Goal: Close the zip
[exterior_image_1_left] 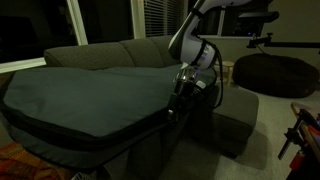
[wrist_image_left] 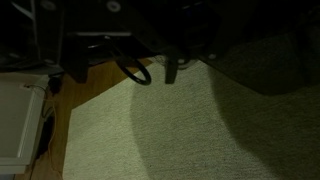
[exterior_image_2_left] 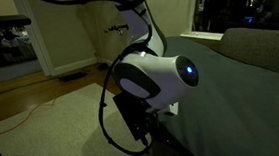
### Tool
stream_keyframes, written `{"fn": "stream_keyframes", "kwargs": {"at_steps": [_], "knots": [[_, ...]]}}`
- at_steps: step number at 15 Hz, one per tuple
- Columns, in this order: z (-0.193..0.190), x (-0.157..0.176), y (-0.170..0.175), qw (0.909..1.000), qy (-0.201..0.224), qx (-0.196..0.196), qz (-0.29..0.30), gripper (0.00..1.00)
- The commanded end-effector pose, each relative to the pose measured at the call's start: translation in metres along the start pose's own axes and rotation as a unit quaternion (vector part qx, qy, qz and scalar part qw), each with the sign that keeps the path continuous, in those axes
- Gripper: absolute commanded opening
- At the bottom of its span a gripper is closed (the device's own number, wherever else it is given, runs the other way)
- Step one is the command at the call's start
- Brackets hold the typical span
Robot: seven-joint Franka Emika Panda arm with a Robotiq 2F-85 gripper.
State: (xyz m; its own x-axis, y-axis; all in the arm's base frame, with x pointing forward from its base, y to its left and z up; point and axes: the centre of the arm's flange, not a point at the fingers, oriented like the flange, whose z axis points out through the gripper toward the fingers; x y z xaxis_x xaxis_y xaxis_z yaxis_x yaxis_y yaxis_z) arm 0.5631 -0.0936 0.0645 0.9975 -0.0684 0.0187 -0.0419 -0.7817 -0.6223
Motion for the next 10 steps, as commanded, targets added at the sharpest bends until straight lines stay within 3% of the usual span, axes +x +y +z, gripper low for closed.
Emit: {"fn": "stream_keyframes", "kwargs": {"at_steps": [1, 8, 10], "knots": [[0.0083, -0.0050, -0.0035, 0.9998, -0.005, 0.018, 0.003, 0.49], [0.0130, -0.0067, -0.0037, 0.9998, -0.012, 0.015, 0.006, 0.03], [0.0107, -0.0060, -0.0017, 0.9998, -0.012, 0.013, 0.008, 0.00]]}}
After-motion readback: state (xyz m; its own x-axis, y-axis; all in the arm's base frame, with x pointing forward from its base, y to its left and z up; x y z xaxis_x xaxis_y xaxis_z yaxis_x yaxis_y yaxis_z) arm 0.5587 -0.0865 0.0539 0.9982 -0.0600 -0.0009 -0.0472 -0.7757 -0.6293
